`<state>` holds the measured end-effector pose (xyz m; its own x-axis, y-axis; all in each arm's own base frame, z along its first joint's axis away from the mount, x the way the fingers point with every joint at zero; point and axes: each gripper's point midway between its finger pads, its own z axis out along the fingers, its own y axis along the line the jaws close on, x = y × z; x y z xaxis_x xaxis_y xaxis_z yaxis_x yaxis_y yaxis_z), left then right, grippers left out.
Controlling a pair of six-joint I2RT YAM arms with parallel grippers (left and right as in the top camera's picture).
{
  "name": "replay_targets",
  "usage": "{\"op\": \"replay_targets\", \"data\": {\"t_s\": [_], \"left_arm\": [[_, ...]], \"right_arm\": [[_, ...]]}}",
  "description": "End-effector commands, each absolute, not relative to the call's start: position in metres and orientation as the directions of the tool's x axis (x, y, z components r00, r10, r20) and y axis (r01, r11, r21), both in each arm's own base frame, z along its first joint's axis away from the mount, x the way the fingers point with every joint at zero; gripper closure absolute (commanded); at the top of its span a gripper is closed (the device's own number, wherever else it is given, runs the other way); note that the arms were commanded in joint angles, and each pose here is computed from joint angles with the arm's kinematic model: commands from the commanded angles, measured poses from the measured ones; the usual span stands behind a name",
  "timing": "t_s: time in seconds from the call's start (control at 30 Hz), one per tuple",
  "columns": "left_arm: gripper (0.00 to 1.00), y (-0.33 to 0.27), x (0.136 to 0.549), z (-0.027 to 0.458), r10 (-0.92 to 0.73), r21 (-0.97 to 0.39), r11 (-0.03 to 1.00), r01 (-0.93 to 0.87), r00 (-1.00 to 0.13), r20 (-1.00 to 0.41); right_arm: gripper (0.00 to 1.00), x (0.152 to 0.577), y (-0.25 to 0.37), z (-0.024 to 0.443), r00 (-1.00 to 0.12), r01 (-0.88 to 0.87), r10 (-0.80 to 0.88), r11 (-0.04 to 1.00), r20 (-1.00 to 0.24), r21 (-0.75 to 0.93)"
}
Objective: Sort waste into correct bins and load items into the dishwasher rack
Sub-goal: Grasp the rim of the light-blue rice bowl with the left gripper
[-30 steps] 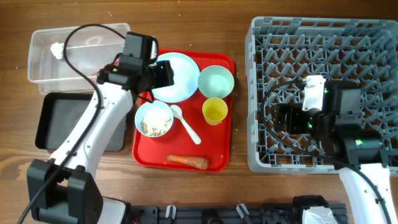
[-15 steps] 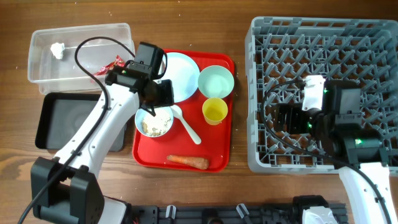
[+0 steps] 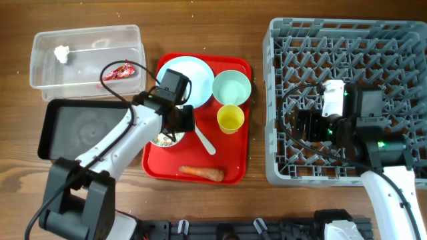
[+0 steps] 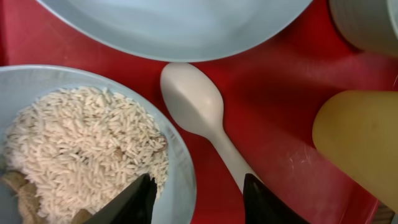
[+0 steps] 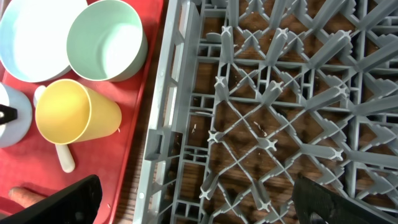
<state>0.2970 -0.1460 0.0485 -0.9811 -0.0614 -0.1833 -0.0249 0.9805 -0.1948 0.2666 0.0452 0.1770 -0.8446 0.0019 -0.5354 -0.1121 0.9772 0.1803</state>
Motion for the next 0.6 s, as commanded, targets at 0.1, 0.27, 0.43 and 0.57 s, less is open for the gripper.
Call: {"op": "replay_targets", "data": {"t_s": [0.1,0.27,0.43,0.57], "left_arm": [[0.54,-0.148,0.282,0.013,-0.030,-0.134,0.991,-0.016,-0.994,-0.104],[0.77,-0.147,0.281,0.005,-0.030,-0.122,0.992,-0.019,-0.996,-0.085],[0.96,-0.147,0.283,0.008,-0.030,-0.125,0.992,-0.018,-0.995,-0.092],[0.96,-0.151,0.292,0.030,-0.035,-0.148,0.989,-0.014,-0.989,-0.141]], "right_arm": [[0.00,0.271,0.049,0.187,-0.834,-0.120,0.010,0.973,-0.552,0.198],[0.00,0.270,0.049,0.186,-0.835,-0.119,0.011,0.973,-0.549,0.199],[0.00,0.270,0.049,0.186,-0.835,-0.119,0.010,0.973,-0.550,0.199],[0.00,0.270,0.049,0.186,-0.835,-0.118,0.011,0.973,-0.549,0.199]]}}
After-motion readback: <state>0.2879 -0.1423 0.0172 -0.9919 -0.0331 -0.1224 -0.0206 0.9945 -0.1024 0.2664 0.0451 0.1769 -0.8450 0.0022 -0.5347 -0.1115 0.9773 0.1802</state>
